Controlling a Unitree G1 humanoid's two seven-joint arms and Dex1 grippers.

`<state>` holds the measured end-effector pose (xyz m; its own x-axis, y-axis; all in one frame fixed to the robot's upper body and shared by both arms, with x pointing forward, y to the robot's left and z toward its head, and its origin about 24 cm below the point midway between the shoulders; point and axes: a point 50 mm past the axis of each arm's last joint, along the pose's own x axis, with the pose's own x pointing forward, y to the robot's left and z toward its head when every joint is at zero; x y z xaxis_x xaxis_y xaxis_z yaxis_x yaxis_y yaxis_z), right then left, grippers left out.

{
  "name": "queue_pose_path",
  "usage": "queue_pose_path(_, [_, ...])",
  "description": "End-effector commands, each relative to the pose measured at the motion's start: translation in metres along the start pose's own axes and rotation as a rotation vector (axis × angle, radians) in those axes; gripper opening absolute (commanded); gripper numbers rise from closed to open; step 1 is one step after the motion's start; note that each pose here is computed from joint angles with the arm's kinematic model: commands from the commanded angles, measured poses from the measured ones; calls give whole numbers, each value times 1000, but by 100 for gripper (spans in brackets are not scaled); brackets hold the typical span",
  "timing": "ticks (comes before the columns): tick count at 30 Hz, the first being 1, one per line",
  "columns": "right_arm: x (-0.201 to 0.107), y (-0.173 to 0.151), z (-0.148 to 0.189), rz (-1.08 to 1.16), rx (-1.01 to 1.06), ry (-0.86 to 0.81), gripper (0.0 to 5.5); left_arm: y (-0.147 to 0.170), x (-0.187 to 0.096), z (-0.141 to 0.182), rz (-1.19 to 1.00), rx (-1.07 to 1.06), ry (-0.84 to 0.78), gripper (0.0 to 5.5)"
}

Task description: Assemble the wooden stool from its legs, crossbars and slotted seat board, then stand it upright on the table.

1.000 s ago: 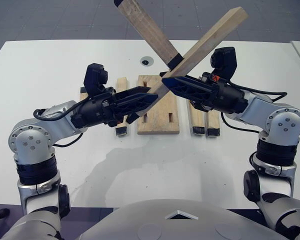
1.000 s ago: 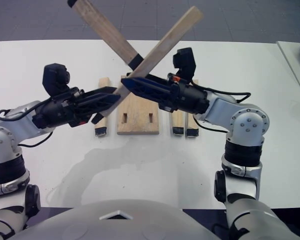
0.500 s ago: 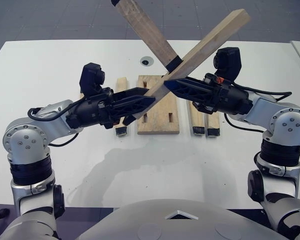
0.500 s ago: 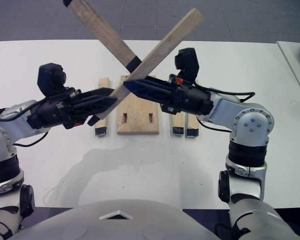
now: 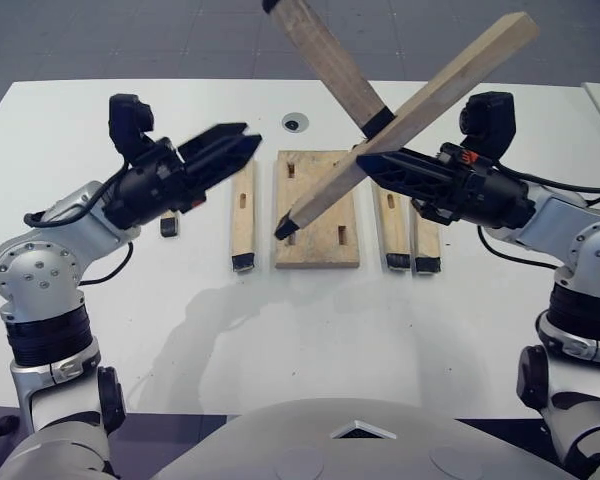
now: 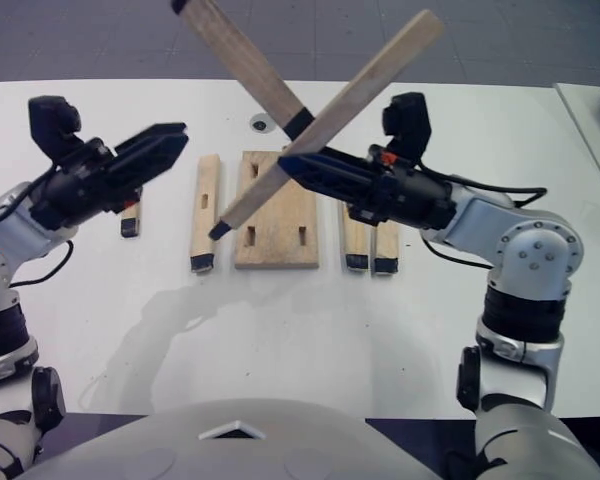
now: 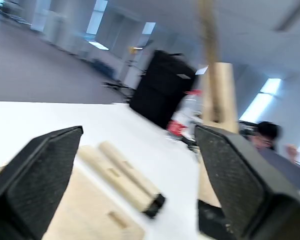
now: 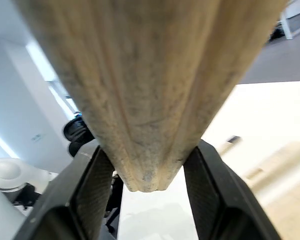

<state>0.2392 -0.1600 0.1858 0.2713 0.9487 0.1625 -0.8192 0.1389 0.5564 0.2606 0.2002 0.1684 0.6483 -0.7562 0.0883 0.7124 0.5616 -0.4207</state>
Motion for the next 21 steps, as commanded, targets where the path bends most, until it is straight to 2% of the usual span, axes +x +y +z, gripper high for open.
queue_pose_path(1, [-17, -3, 4, -103, -63, -23, 204, 16, 13, -48, 306, 288, 265, 495])
queue_pose_path(4, [-22, -5, 3, -146, -76, -27, 204, 5, 24, -80, 363, 399, 391, 540])
queue_pose_path(6, [-24, -6, 1, -167, -81, -22, 204, -2, 29, -92, 384, 448, 425, 540])
queue_pose_path(14, [-25, -10, -3, -202, -101, -10, 204, -4, 28, -113, 430, 621, 616, 540])
queue_pose_path(21, [-18, -18, 2, -253, -181, -9, 204, -6, 16, -130, 381, 652, 814, 540])
